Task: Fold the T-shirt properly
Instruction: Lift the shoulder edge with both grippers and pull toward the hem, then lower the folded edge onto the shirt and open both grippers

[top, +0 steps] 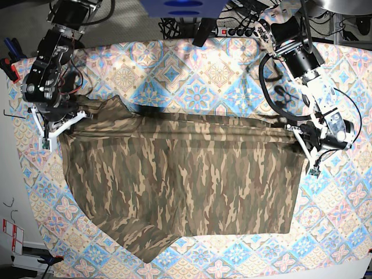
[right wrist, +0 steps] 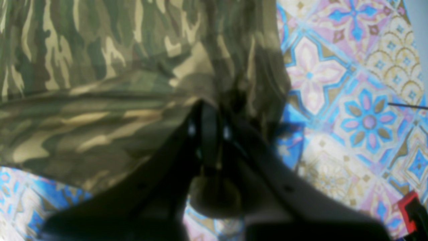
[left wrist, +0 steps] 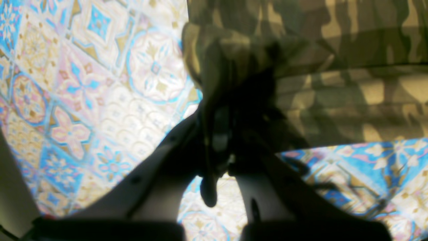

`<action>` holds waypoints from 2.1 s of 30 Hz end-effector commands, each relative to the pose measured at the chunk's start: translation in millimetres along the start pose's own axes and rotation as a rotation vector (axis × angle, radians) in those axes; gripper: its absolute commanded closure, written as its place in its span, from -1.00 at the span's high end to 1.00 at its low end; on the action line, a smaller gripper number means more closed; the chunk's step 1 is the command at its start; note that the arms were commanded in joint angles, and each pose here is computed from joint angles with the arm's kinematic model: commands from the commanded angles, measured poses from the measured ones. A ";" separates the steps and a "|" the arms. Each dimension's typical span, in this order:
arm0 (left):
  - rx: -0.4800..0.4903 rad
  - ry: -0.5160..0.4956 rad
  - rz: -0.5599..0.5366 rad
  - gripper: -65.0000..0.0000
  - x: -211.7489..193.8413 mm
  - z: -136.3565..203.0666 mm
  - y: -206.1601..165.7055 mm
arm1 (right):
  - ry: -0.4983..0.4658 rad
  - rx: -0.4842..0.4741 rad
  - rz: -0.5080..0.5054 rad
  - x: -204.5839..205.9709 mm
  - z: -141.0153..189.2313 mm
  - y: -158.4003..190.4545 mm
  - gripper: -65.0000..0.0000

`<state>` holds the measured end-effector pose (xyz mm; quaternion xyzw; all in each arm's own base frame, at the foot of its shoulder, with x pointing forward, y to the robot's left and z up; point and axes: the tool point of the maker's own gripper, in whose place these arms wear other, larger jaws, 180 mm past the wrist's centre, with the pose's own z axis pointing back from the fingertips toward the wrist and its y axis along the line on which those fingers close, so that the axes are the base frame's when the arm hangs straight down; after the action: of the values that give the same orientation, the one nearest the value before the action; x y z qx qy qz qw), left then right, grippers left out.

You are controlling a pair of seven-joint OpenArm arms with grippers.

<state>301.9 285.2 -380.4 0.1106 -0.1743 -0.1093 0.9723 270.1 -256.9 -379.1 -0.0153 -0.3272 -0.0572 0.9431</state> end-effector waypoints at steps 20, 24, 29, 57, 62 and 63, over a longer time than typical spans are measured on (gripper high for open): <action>-0.116 -0.150 0.046 -1.00 73.4 -32.9 12.0 | 0.027 -0.050 -0.026 73.0 -60.7 -25.2 -0.98; -0.207 -0.173 0.068 -1.00 87.9 -50.9 -1.8 | 0.013 -0.039 0.027 82.4 -74.1 -11.8 -0.98; -0.288 -0.202 0.109 -1.00 97.0 -65.9 -11.5 | -0.014 -0.011 0.013 94.6 -87.4 -4.4 -0.98; -0.172 -0.418 0.369 -0.19 114.4 -88.7 12.8 | -0.239 0.014 0.025 156.6 -134.7 14.2 -0.93; -0.142 -0.416 0.391 0.44 113.1 -89.4 18.9 | -0.274 0.010 0.027 165.4 -131.4 12.2 -0.68; -0.141 -0.417 0.391 0.52 113.4 -89.1 19.2 | -0.292 0.005 0.030 171.5 -128.0 11.1 -0.61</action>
<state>421.8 282.3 -445.7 -0.0233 -0.3461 0.0462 0.9368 461.8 -259.8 -408.0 -0.0145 -0.4165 -0.0377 0.9082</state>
